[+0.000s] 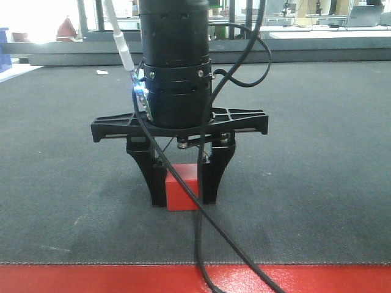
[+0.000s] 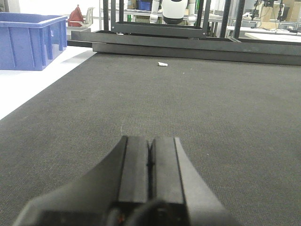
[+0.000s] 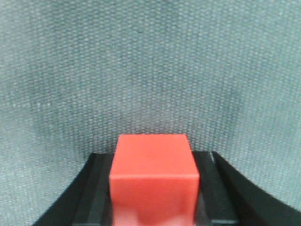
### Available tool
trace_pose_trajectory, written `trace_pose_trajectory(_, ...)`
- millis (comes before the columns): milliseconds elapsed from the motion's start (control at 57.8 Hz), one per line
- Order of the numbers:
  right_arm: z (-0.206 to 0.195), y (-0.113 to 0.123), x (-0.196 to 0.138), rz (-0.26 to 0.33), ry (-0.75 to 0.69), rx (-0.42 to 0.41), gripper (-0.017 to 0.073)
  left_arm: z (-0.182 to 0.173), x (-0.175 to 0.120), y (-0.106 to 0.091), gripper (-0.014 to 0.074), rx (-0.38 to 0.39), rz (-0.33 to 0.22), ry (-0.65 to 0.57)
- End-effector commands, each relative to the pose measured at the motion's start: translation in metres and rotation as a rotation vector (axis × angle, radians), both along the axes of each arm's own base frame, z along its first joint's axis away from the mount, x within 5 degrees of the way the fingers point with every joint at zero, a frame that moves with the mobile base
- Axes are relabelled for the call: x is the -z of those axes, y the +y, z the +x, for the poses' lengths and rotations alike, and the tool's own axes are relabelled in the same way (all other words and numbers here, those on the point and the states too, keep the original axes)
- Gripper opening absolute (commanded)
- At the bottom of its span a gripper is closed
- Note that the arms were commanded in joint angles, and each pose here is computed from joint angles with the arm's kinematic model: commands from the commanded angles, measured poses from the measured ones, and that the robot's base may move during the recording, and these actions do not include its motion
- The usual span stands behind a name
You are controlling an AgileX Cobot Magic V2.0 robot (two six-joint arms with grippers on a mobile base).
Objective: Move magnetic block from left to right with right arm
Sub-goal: 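Close the right gripper around the red cube, then lift the red cube with the right gripper and raise it away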
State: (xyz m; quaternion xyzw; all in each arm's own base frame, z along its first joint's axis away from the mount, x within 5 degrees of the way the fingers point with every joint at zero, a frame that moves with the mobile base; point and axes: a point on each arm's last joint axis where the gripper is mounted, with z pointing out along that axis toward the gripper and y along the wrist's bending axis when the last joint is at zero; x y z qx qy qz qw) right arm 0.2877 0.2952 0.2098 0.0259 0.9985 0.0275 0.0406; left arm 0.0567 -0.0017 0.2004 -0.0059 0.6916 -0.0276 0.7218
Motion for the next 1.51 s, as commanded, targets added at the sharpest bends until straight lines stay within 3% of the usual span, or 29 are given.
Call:
trace_pose_trajectory(0,-0.001,-0.004,-0.037,0.064,-0.068,0.003,0.0234,-0.001,-0.006,0.001,-0.0126,-0.005,-0.012,-0.085)
trace_pose_trajectory(104,-0.003,-0.008,-0.047,0.075,-0.093,-0.022,0.0234,-0.001,-0.006,0.001,-0.0126,-0.005,-0.012,-0.085)
trace_pose_trajectory(363,-0.010,-0.032,-0.074,0.124,-0.221,-0.188,0.0234,-0.001,-0.006,0.001,-0.0126,-0.005,-0.012,-0.085)
trace_pose_trajectory(588,-0.018,-0.090,-0.086,0.139,-0.396,-0.356,0.0234,-0.001,-0.006,0.001,-0.0126,-0.005,-0.012,-0.085)
trace_pose_trajectory(709,-0.025,-0.131,-0.086,0.142,-0.479,-0.386,0.0234,-0.001,-0.006,0.001,-0.0126,-0.005,-0.012,-0.085)
trace_pose_trajectory(848,-0.034,-0.180,-0.088,0.120,-0.603,-0.343,0.0234,-0.001,-0.006,0.001,-0.0126,-0.005,-0.012,-0.085)
trace_pose_trajectory(952,-0.045,-0.221,-0.091,0.083,-0.722,-0.247,0.0234,-0.001,-0.006,0.001,-0.0126,-0.005,-0.012,-0.085)
trace_pose_trajectory(1107,-0.064,-0.258,-0.095,0.046,-0.896,-0.109,0.0234,-0.001,-0.006,0.001,-0.0126,-0.005,-0.012,-0.085)
trace_pose_trajectory(1246,-0.085,-0.274,-0.097,0.027,-1.066,-0.044,0.0234,-0.001,-0.006,0.001,-0.0126,-0.005,-0.012,-0.085)
trace_pose_trajectory(1488,-0.134,-0.281,-0.095,0.037,-1.323,-0.025,0.0234,-0.001,-0.006,0.001,-0.0126,-0.005,-0.012,-0.085)
